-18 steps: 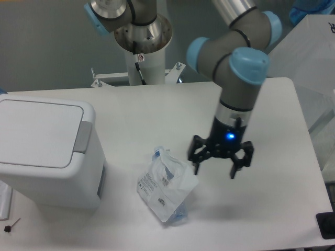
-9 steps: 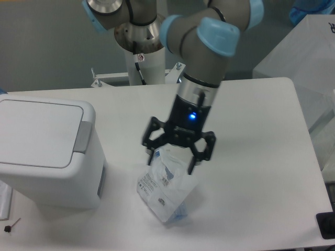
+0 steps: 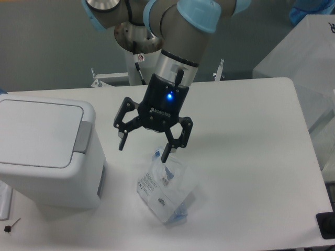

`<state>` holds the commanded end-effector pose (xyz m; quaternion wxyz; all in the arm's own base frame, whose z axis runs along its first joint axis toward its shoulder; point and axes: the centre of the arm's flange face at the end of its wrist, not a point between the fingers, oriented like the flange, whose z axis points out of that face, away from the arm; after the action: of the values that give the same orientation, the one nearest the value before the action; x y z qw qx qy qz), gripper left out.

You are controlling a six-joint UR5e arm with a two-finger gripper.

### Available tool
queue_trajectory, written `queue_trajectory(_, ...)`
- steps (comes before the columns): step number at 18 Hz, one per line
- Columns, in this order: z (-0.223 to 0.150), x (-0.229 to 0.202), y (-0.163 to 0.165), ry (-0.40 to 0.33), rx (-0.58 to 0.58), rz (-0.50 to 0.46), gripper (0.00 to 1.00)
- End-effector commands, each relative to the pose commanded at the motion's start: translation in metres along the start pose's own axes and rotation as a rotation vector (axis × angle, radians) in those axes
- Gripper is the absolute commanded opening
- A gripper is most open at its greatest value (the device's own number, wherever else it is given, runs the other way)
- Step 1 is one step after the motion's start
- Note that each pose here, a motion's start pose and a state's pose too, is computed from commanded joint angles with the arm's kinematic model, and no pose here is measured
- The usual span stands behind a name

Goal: Open the trash can
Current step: 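Move the open gripper over the bag toward the trash can lid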

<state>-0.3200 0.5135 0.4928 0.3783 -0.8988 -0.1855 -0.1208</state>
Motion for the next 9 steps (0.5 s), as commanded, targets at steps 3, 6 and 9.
queue_trajectory(3,-0.003,0.015,0.006,0.006,-0.003,0.013,1.0)
queue_trajectory(6,-0.006,0.028,0.022,0.013,-0.015,0.028,1.0)
queue_trajectory(9,0.006,0.045,0.028,0.034,-0.036,0.043,1.0)
